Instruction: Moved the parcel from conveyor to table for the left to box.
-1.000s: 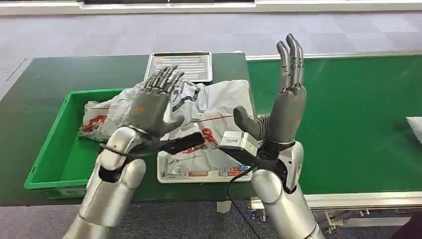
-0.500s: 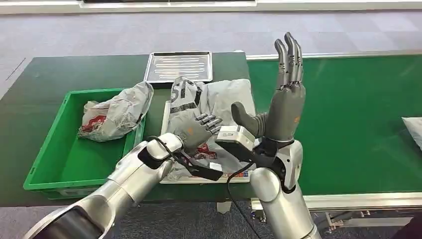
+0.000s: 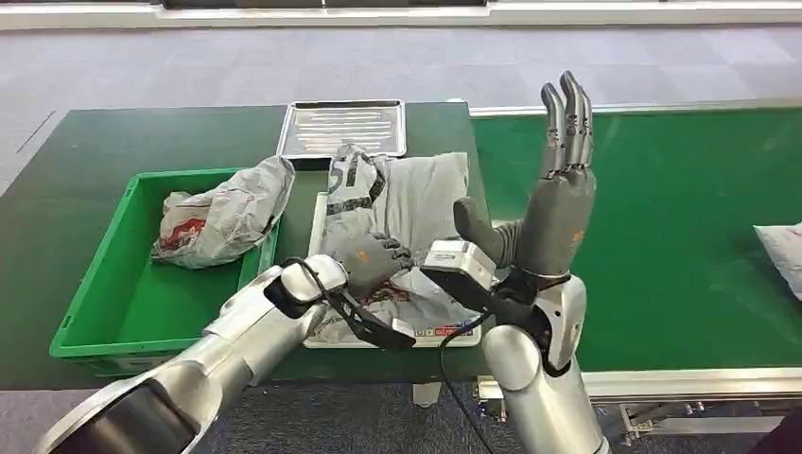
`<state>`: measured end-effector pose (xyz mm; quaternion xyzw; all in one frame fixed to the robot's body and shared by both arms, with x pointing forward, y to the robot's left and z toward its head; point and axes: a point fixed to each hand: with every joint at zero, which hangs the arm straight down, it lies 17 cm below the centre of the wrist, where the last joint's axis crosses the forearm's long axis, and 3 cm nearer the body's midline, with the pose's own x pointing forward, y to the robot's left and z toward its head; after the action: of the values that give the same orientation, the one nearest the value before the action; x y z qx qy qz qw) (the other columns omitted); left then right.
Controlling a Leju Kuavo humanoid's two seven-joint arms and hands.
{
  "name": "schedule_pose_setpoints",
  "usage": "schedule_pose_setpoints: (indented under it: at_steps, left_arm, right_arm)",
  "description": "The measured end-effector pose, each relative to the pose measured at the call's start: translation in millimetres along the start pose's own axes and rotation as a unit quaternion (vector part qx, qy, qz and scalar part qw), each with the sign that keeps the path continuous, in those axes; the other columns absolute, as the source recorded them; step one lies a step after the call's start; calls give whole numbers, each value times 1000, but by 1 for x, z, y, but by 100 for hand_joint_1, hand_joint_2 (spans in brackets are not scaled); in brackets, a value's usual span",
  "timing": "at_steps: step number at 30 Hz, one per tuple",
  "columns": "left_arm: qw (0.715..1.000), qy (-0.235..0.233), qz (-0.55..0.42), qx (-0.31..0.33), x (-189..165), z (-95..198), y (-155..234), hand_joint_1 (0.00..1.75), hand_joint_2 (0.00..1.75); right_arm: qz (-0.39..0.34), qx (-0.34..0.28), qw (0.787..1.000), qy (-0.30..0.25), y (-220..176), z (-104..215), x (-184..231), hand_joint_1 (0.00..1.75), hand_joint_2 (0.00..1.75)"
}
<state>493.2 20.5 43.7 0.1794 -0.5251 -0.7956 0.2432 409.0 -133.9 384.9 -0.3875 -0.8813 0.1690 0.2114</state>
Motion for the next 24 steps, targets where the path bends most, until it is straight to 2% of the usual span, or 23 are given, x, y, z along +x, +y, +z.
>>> schedule_pose_setpoints:
  at_steps: [2, 4, 7, 10, 11, 13, 14, 16, 18, 19, 20, 22, 24]
  left_arm:
    - [998, 25, 1, 65, -12, 0, 27, 175, 175]
    - [984, 70, 4, 163, -37, 7, 78, 175, 175]
    - [948, 156, -21, 276, -92, 40, 159, 175, 175]
    - [881, 265, -61, 388, -144, 103, 234, 175, 175]
    - [868, 281, -72, 403, -154, 119, 248, 175, 175]
    - [822, 326, -104, 456, -177, 170, 284, 175, 175]
    - [790, 345, -113, 494, -186, 203, 305, 175, 175]
    - [746, 368, -127, 540, -198, 254, 330, 175, 175]
    - [701, 405, -152, 567, -210, 308, 345, 175, 175]
    - [690, 419, -155, 569, -216, 322, 345, 175, 175]
    - [675, 453, -145, 564, -233, 347, 335, 175, 175]
    - [668, 517, -112, 524, -263, 366, 308, 175, 175]
    - [685, 557, -96, 460, -286, 355, 271, 175, 175]
  right_arm:
    - [8, 2, 1000, 8, -2, 5, -5, 0, 0]
    - [16, 3, 1000, 17, -5, 10, -11, 0, 0]
    - [26, 3, 999, 24, -8, 17, -16, 0, 0]
    - [31, 0, 999, 32, -11, 21, -20, 0, 0]
    - [32, -1, 999, 33, -12, 21, -21, 0, 0]
    - [33, -3, 999, 36, -13, 22, -22, 0, 0]
    - [33, -4, 999, 39, -13, 22, -23, 0, 0]
    - [34, -5, 999, 39, -13, 21, -23, 0, 0]
    - [34, -6, 999, 42, -12, 22, -25, 0, 0]
    - [33, -5, 999, 42, -11, 22, -25, 0, 0]
    - [32, -4, 999, 41, -10, 23, -24, 0, 0]
    - [28, -1, 999, 41, -8, 23, -23, 0, 0]
    - [23, 2, 999, 42, -6, 22, -22, 0, 0]
